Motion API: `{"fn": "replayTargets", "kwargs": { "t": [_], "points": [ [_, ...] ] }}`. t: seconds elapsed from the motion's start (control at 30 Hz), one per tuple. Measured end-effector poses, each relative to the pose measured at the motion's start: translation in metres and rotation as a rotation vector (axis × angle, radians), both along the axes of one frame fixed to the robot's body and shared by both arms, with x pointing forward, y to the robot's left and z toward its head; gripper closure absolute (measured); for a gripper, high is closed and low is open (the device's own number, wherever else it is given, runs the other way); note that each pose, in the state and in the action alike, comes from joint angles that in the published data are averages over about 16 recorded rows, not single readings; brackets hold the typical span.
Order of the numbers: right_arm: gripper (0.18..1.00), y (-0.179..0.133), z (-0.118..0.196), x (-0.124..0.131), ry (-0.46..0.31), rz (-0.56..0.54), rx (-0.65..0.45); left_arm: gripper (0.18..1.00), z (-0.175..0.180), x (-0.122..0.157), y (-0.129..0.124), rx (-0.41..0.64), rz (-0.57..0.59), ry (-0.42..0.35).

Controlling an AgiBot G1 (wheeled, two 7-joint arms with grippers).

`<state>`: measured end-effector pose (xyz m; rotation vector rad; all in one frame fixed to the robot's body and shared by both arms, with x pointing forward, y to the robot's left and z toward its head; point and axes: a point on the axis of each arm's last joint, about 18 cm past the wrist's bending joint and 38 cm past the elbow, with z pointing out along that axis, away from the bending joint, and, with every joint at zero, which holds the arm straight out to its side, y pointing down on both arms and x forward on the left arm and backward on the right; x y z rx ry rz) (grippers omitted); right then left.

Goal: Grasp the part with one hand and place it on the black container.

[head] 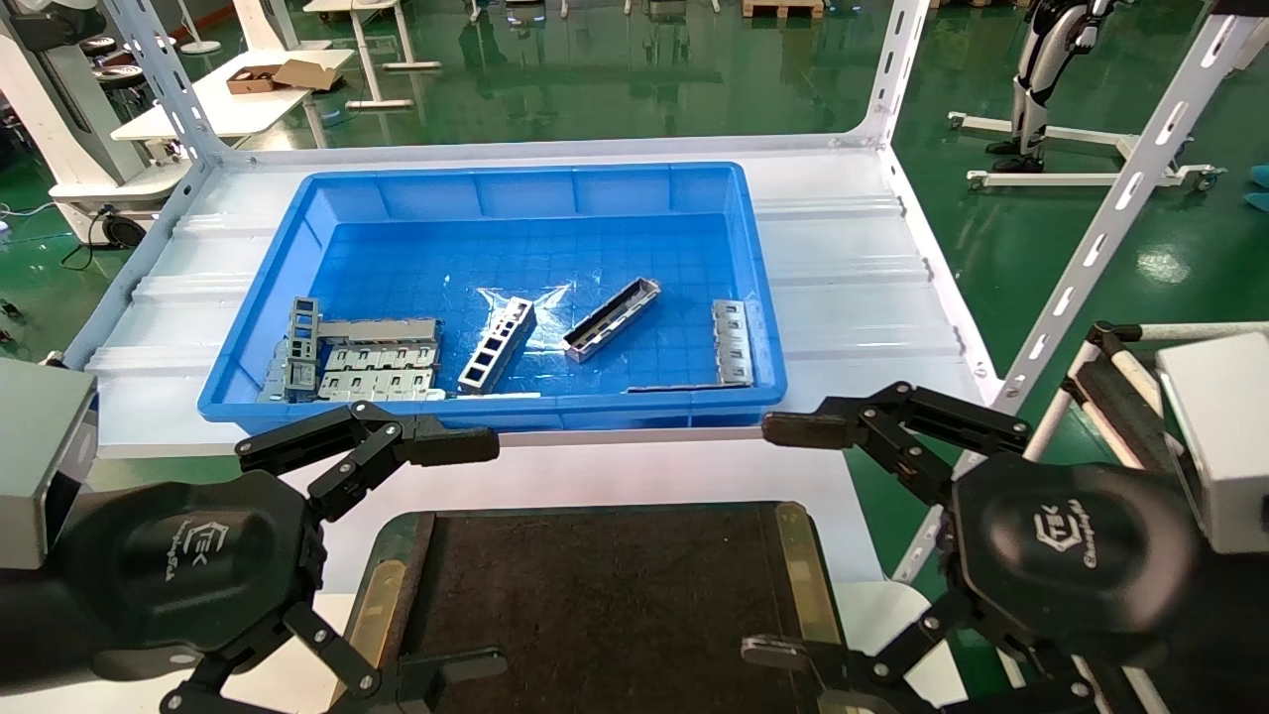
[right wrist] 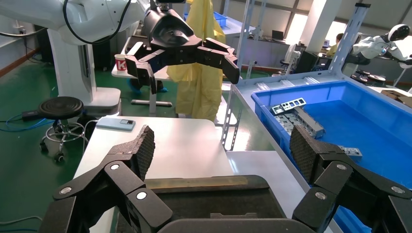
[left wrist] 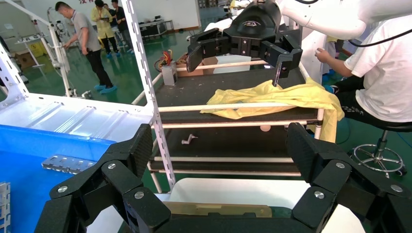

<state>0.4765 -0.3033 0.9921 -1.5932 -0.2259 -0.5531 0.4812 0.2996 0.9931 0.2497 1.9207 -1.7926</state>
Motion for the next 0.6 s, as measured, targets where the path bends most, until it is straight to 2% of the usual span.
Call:
{"fn": "replayTargets", "kwargs": {
  "t": [0.3, 0.6],
  "points": [
    [0.178, 0.000, 0.000, 0.000, 0.000, 0.000, 0.000, 0.184, 0.005, 0.030, -0.011, -0.002, 0.089, 0.002],
    [0.178, 0.000, 0.000, 0.000, 0.000, 0.000, 0.000, 0.184, 0.020, 0.100, -0.040, -0.016, 0.242, -0.007]
  ]
}}
